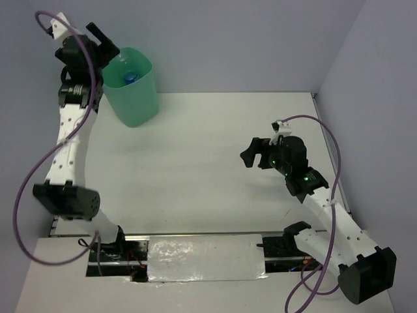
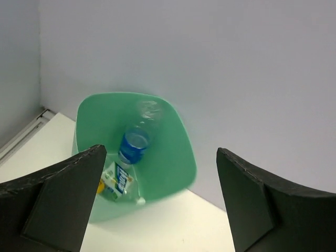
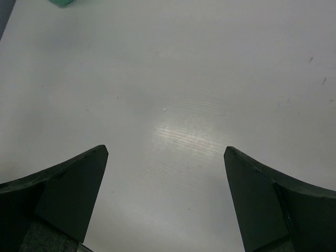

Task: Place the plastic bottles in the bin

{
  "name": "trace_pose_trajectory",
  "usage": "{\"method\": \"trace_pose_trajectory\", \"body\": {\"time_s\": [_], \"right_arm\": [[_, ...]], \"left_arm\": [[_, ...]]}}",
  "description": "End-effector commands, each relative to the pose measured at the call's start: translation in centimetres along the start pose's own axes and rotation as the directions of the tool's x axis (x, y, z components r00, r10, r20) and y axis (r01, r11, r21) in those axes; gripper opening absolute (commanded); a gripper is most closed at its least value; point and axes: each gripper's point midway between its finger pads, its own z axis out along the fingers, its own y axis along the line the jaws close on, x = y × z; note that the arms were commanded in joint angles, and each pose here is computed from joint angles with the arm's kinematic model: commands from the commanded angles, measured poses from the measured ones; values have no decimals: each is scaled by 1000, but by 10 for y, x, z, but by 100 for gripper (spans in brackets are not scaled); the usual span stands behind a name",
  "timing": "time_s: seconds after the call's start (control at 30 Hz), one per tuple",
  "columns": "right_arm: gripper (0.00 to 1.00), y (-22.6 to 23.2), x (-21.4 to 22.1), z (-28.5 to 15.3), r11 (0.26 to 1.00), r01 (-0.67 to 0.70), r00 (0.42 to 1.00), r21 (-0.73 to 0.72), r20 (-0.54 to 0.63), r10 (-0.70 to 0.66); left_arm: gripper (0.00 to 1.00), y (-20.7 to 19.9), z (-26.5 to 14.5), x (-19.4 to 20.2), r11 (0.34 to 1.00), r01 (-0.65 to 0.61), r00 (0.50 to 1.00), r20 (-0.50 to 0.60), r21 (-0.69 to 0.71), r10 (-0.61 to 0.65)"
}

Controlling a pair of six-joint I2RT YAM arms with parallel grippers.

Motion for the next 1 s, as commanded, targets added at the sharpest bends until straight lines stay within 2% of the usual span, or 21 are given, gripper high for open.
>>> {"method": "trace_pose_trajectory", "body": {"time_s": [0.0,0.17,0.2,0.23,0.27,0.37,0.43,0.5,0.63,0.97], "right_arm": [[100,-19,-3,-7,991,-71,997,115,42,67],[100,-29,12,-20,984,-94,995,152,45,89],[100,-34,16,-25,980,-103,994,173,61,94],[100,-36,17,-28,977,-110,993,185,70,98],[100,-40,17,-30,973,-116,992,200,81,101],[100,-47,17,-41,964,-138,984,228,138,108],[100,-52,18,-44,958,-146,981,245,159,109],[100,-52,16,-48,960,-144,977,240,190,99],[100,-53,10,-55,956,-169,963,239,245,109],[100,-54,5,-65,961,-163,944,222,319,86]], "left_arm": [[99,16,-64,23,998,-32,986,-160,59,41],[99,66,-126,87,998,-46,948,-313,43,57],[99,87,-145,105,998,-58,936,-346,14,60],[99,107,-153,112,996,-52,939,-343,-66,27],[99,136,-176,134,987,-72,923,-384,-144,11],[99,185,-211,170,955,-53,911,-405,-291,-73],[99,194,-219,177,957,-60,916,-397,-285,-61],[99,207,-231,176,937,-34,924,-368,-349,-104],[99,205,-237,167,942,5,934,-336,-336,-124],[99,211,-229,182,923,-46,913,-390,-381,-116]]}}
